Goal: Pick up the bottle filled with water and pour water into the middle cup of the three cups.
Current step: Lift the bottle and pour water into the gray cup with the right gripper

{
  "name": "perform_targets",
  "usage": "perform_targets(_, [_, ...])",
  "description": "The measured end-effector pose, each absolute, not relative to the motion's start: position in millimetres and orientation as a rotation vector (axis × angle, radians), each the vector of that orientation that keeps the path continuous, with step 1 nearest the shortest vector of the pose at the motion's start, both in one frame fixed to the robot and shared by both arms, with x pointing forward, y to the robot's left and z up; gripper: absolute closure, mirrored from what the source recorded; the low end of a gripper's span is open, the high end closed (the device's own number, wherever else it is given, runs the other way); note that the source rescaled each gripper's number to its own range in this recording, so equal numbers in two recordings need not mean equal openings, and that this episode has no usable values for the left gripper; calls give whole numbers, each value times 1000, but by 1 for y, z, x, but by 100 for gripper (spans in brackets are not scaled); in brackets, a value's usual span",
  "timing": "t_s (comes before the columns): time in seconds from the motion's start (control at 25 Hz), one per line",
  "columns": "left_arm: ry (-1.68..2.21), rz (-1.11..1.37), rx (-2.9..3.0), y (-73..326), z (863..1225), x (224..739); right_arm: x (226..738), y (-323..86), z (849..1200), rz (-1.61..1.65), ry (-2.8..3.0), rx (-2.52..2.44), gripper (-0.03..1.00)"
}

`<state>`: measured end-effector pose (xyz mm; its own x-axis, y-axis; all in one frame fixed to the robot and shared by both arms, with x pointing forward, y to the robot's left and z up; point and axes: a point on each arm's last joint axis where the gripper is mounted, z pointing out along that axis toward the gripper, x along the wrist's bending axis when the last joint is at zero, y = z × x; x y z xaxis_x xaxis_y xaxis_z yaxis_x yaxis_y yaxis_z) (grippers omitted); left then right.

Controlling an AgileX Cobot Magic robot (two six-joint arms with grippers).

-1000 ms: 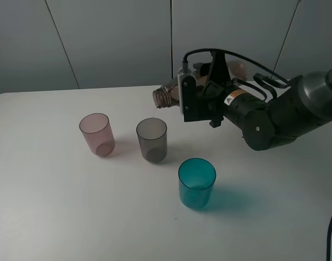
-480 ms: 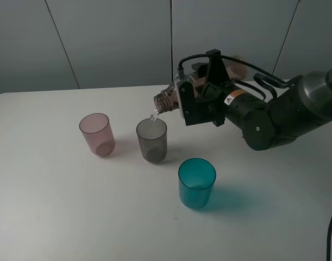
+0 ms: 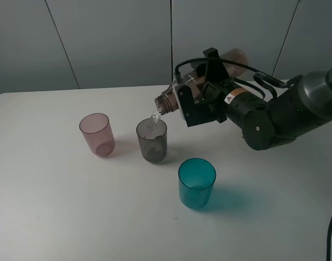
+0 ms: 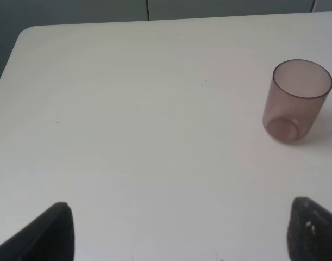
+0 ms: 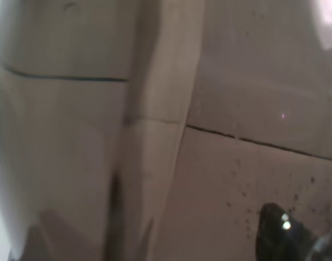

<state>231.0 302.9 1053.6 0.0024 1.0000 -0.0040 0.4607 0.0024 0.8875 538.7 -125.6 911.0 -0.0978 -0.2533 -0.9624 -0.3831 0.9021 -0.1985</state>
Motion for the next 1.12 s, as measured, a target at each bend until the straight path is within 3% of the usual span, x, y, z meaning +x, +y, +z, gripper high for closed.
perform_targets(1.12, [1551,938,1551,303,1054,231,539,-120,925,-1,1469,-655,97])
